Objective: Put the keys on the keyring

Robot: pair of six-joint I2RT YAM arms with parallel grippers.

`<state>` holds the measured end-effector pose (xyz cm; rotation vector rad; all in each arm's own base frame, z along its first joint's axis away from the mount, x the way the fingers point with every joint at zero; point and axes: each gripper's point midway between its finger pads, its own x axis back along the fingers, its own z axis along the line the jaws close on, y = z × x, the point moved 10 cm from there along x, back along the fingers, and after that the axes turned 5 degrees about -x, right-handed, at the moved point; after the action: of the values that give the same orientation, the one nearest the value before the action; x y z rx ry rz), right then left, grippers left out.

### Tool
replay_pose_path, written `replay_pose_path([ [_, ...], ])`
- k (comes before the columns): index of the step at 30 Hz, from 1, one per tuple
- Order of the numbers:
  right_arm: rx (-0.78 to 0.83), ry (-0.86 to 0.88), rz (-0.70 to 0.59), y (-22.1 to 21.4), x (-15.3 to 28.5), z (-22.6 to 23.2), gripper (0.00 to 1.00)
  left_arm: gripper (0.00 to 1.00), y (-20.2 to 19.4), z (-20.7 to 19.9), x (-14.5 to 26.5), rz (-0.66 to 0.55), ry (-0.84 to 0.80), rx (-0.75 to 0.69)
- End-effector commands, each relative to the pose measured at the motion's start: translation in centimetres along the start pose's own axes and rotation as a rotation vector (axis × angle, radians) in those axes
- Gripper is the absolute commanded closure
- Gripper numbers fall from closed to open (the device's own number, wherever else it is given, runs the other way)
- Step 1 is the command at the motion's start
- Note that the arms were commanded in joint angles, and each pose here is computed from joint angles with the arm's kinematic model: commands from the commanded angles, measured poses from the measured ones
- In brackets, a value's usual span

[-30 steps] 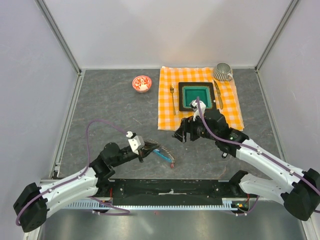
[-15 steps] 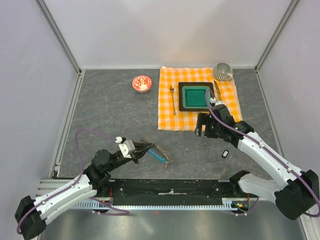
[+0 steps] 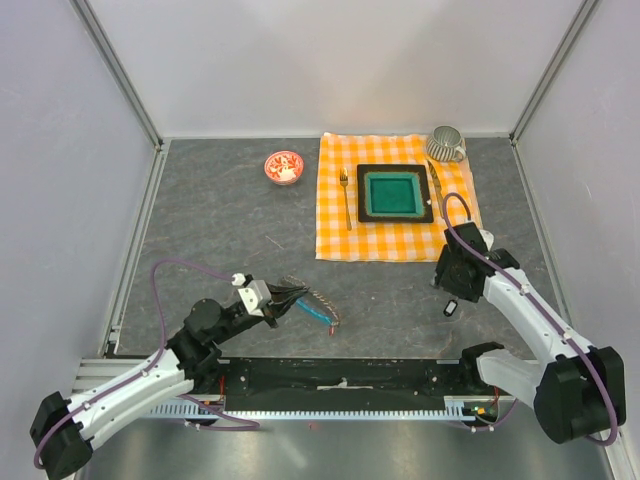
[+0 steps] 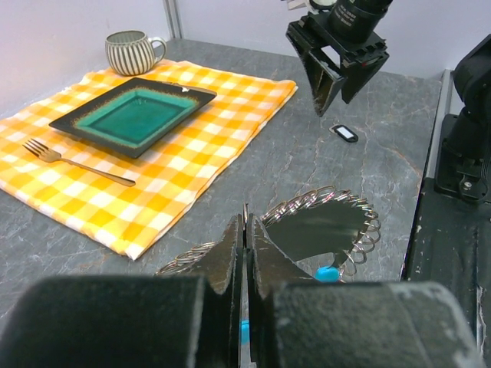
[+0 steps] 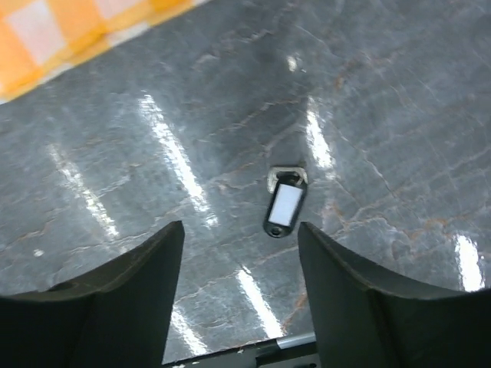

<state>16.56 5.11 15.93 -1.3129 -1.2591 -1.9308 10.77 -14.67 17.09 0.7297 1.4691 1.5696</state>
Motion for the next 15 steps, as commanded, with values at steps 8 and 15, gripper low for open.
replay_pose_path([
  [8,-0.178,-0.123,-0.068,-1.1,-1.6,-1.7,0.51,0.98,1.1,0.4,-0.4,-0.041,0.013,-0.038],
  [15,-0.225,-0.147,-0.124,-1.4,-3.1,-2.0,0.66,0.98,1.1,0.3,-0.4,-0.042,0.002,-0.035],
])
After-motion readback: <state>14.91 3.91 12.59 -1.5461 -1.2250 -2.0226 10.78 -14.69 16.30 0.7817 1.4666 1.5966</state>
